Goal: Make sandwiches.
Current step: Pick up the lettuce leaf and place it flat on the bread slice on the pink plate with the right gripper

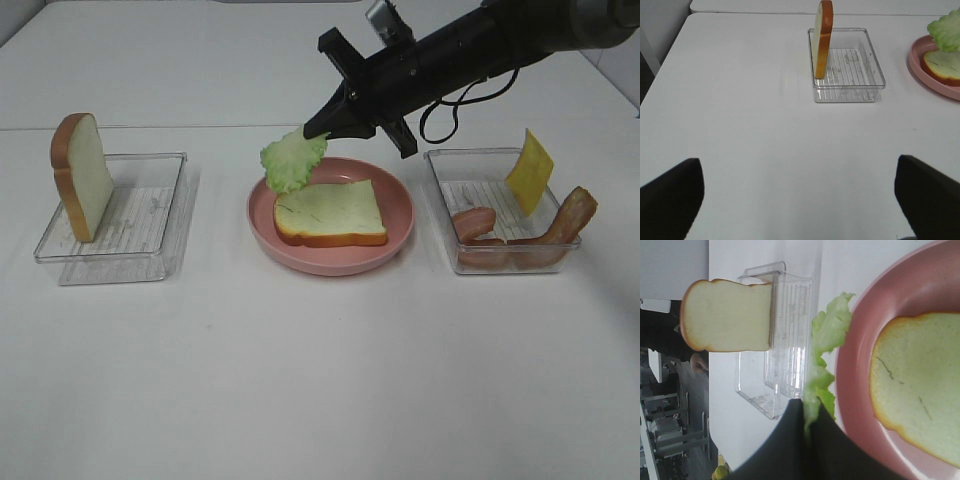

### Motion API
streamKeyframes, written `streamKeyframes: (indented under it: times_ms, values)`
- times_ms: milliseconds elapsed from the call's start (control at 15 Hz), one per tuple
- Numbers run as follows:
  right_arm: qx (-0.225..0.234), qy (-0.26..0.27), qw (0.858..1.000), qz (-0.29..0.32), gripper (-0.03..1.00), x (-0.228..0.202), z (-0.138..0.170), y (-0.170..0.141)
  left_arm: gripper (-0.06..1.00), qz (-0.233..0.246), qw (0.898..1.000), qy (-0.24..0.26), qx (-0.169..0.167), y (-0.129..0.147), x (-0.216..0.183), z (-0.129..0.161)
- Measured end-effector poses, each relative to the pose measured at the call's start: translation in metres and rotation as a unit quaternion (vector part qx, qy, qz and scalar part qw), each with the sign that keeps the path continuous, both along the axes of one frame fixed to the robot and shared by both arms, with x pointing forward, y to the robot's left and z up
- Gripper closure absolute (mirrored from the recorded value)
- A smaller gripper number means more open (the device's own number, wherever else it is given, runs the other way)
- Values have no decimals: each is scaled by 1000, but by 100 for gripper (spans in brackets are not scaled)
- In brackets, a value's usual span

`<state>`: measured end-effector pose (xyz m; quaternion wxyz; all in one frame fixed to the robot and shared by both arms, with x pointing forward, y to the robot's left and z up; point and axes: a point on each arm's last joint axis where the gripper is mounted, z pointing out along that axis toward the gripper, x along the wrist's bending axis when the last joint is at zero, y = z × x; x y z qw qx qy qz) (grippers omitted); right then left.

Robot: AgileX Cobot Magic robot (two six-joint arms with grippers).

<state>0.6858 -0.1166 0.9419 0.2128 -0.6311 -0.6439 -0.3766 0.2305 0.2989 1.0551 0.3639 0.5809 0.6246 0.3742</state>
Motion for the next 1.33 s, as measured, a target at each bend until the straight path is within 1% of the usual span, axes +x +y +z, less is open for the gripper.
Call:
streamKeyframes:
  times_ms: [67, 133, 200, 267, 467, 600, 733, 800, 867, 933, 1067, 1133, 1200, 1267, 1333]
  values:
    - [-2, 2, 1000, -1, 94, 1, -4, 0, -1, 0, 1000, 0, 0, 0, 0, 0]
    - [-23, 0, 1000, -6, 94, 3, -14, -2, -1, 0, 1000, 0, 0, 0, 0, 0]
    - [-40, -3, 999, -10, 94, 4, -16, -5, -1, 0, 1000, 0, 0, 0, 0, 0]
    - [-46, -4, 999, -9, 94, 4, -16, -5, -1, 0, 1000, 0, 0, 0, 0, 0]
    - [-86, 6, 996, -11, 94, 3, -22, -10, -1, 0, 1000, 0, 0, 0, 0, 0]
    - [-88, 8, 996, -13, 94, 2, -22, -11, -1, 0, 1000, 0, 0, 0, 0, 0]
    - [-99, 7, 995, -10, 94, 2, -23, -12, -1, 0, 1000, 0, 0, 0, 0, 0]
    - [-125, 6, 992, -4, 94, 1, -26, -16, -1, 0, 1000, 0, 0, 0, 0, 0]
    - [-128, 8, 992, -5, 94, 1, -27, -16, -1, 0, 1000, 0, 0, 0, 0, 0]
    - [-132, 8, 991, -3, 91, 1, -27, -17, -1, 0, 1000, 0, 0, 0, 0, 0]
    - [-132, 14, 991, -9, 59, 1, -27, -17, -1, 0, 1000, 0, 0, 0, 0, 0]
    - [-132, 16, 991, -9, 49, 1, -27, -17, -1, 0, 1000, 0, 0, 0, 0, 0]
    - [-135, 16, 991, -6, 34, 0, -27, -17, -1, 0, 1000, 0, 0, 0, 0, 0]
    - [-143, 13, 990, 0, 25, 0, -26, -18, -1, 0, 1000, 0, 0, 0, 0, 0]
    - [-161, 4, 987, 11, 19, -3, -17, -21, -1, 0, 1000, 0, 0, 0, 0, 0]
